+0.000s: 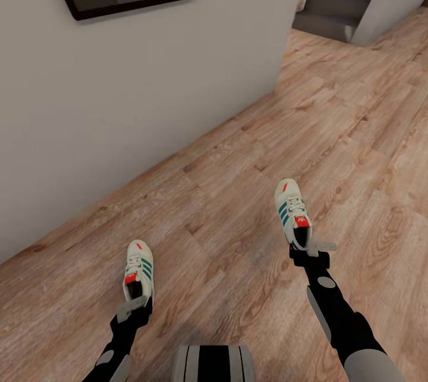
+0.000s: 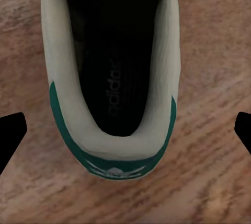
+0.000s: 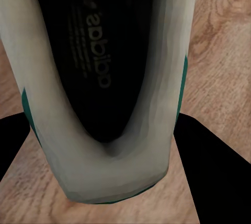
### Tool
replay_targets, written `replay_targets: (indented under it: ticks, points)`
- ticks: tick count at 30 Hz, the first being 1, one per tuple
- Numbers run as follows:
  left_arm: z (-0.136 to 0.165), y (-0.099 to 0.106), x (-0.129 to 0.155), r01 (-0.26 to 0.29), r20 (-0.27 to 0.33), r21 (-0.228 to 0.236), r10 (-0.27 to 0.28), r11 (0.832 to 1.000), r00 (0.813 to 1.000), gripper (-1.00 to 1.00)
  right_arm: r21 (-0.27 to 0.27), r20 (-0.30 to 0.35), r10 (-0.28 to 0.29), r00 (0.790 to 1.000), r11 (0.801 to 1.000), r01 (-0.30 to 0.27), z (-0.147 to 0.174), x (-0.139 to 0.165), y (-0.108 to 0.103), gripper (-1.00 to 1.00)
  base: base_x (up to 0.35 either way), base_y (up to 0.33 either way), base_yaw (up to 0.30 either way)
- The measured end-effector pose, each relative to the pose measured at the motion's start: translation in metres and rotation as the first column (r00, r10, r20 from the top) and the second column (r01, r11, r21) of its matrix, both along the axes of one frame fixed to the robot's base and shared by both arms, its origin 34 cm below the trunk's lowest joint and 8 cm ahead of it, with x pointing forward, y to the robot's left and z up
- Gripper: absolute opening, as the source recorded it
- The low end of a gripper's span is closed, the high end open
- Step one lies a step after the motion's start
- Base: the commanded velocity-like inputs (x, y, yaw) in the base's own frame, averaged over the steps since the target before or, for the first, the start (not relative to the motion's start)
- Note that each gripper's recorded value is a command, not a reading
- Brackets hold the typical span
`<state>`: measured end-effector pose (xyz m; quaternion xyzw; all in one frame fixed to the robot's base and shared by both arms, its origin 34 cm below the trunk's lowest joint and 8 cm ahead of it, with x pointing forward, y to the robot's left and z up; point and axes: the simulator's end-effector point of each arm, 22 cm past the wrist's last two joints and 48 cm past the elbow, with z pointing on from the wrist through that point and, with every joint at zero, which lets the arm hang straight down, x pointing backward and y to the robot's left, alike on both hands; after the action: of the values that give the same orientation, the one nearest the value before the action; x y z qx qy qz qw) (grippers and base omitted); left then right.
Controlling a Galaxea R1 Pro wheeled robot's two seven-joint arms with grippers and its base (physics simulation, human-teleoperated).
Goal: Pick up the two gym shoes and the two sandals from the corridor floor and place them onto the hallstand (shoe rack) in the corridor, making sure they are on the rack and not on the floor. Arrange them so the two gym shoes are next to each other and the two sandals are next to each other.
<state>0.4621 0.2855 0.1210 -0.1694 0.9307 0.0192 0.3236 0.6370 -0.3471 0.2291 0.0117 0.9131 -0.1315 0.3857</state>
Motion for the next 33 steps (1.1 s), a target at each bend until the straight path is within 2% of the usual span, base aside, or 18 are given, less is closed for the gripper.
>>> replay_targets:
  ticks: [19, 23, 29, 31, 33]
  points:
    - [-0.028, -0.002, -0.029, 0.003, -0.073, -0.003, -0.003, 1.000, 0.997, 1.00, 0.000, -0.060, -0.001, 0.998, 1.000, 0.001, -0.037, -0.018, 0.000, -1.00, 0.000, 0.000, 0.000]
    - [-0.028, -0.003, -0.030, 0.002, -0.074, -0.004, -0.003, 1.000, 0.997, 1.00, -0.002, -0.027, 0.001, 1.000, 1.000, -0.001, -0.026, -0.006, 0.000, -1.00, 0.000, 0.000, 0.000]
    - [-0.028, -0.003, -0.027, 0.002, -0.069, -0.003, -0.003, 1.000, 0.998, 1.00, 0.014, 0.095, -0.011, 0.995, 1.000, 0.010, 0.022, 0.033, 0.001, -1.00, 0.000, 0.000, 0.000]
    - [-0.029, -0.002, -0.028, 0.003, -0.072, -0.002, -0.003, 1.000, 0.997, 1.00, 0.043, 0.092, -0.034, 0.995, 0.999, 0.030, 0.031, 0.039, 0.002, -1.00, 0.000, 0.000, 0.000]
    - [-0.032, -0.001, -0.031, 0.004, -0.080, 0.000, -0.004, 1.000, 0.997, 1.00, 0.067, 0.060, -0.051, 0.997, 0.997, 0.047, 0.031, 0.039, 0.002, -1.00, 0.000, 0.000, 0.000]
